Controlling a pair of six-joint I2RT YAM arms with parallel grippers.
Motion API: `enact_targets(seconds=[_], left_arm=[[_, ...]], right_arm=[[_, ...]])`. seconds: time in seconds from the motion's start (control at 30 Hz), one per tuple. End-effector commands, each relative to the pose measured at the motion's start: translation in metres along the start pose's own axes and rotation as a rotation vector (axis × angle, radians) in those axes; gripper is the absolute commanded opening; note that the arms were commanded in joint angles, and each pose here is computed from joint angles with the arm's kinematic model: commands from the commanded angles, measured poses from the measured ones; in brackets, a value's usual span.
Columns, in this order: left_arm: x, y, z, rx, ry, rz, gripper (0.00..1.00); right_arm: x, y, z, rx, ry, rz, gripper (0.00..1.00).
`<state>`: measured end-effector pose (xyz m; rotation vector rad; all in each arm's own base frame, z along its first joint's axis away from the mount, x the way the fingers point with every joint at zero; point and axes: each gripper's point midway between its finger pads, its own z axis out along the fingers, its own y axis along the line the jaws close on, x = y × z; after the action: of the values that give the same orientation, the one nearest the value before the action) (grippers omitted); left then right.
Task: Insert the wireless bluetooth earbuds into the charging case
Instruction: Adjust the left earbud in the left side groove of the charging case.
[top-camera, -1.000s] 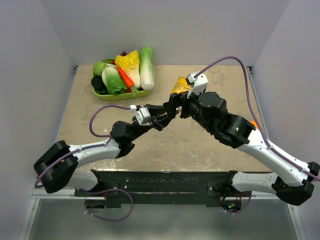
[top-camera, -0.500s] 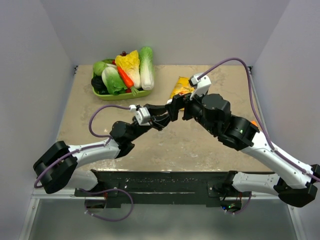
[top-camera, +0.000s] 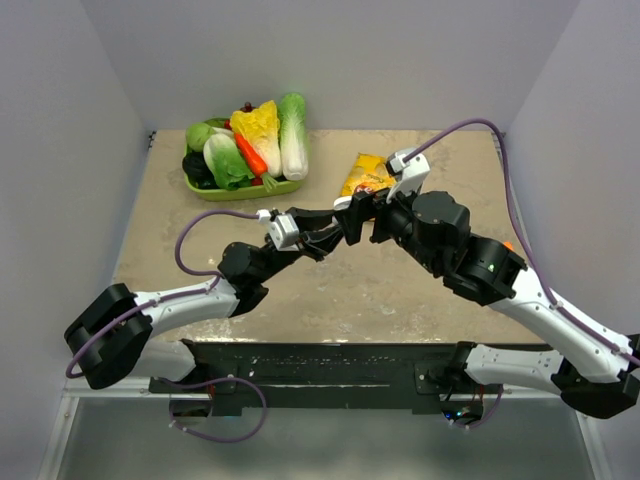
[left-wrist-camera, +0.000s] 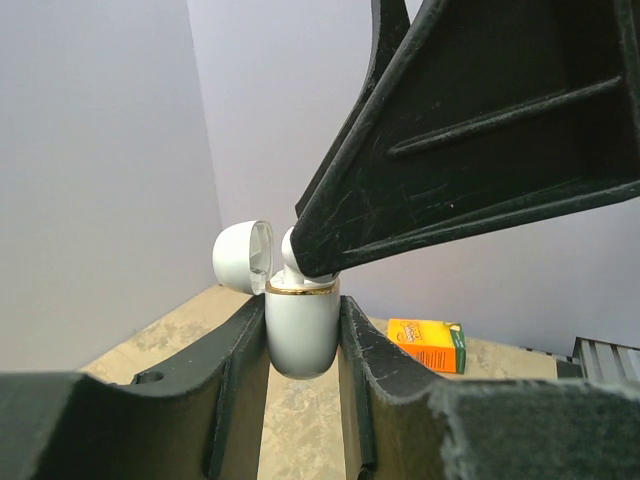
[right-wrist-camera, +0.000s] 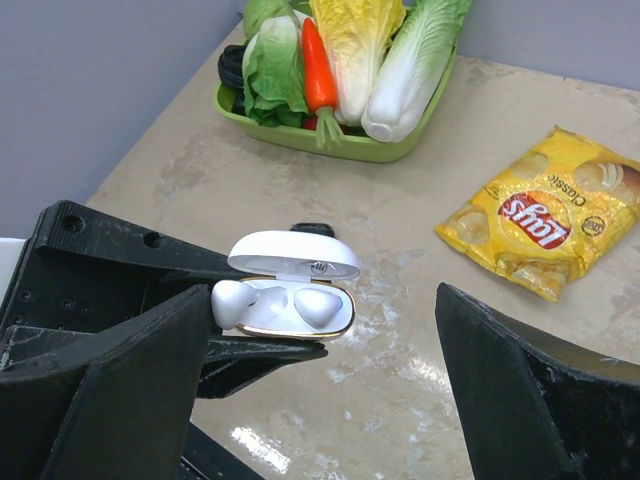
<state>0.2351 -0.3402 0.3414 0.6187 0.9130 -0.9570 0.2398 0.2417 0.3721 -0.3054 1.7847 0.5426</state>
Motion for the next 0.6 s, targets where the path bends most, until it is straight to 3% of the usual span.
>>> enact_targets(seconds=[0.0, 0.57], left_arm=[[-0.1580, -0.0145, -0.0251, 0.032, -0.609, 0.162, 0.00], [-0.1637, -0.0157, -0.0228, 0.040, -0.620, 0.168, 0.00]], right_arm=[[-0.0024, -0.0174, -0.0072, 0.069, -0.014, -0.006, 0.93], [0.0003, -0.0172, -0.0103, 0.056, -0.011, -0.008, 0.94]])
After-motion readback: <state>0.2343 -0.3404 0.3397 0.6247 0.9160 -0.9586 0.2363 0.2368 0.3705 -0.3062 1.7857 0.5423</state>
